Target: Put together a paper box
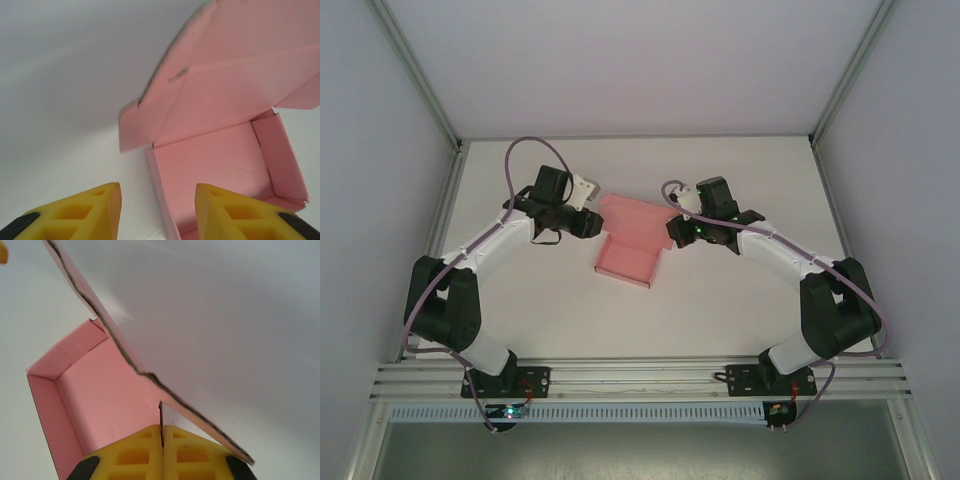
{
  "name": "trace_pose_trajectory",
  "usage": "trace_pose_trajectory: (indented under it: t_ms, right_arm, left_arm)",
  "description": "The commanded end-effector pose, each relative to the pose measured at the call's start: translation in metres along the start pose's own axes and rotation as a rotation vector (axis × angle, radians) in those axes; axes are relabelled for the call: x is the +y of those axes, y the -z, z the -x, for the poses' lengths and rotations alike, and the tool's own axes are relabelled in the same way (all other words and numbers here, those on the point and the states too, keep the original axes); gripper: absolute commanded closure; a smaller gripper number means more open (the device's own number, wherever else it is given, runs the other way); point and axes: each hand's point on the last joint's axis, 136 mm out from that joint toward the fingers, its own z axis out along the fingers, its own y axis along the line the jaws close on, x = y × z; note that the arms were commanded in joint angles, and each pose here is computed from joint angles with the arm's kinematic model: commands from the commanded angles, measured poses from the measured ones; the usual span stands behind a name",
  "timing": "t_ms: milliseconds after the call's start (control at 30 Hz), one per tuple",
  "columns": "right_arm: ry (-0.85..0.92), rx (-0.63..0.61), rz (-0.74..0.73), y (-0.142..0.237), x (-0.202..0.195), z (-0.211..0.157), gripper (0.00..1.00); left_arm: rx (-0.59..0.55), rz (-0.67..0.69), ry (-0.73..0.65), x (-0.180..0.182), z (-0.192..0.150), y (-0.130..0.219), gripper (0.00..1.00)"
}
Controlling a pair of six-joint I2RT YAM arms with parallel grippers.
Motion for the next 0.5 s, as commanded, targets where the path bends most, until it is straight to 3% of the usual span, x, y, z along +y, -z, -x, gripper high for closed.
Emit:
trace_pose_trajectory:
  t_ms: [0,267,467]
  right_arm:
    - [0.068,-0.018,0.081,0.003,0.011,0.01,1.0]
    - [0.098,-0.011,0.109,0.002,0.015,0.008,1.0]
    - [0.087,-0.014,0.09,0.002,0.012,0.009,1.0]
  left_arm:
    - [0.023,0.031,-0.067,0.01,0.004,0.005,0.57]
    - [0.051,-0.05,-0.114,0.008,0.012,-0.012,0.59]
    - [0.053,-0.109,-0.11,-0.002,0.009,-0.013,0.87]
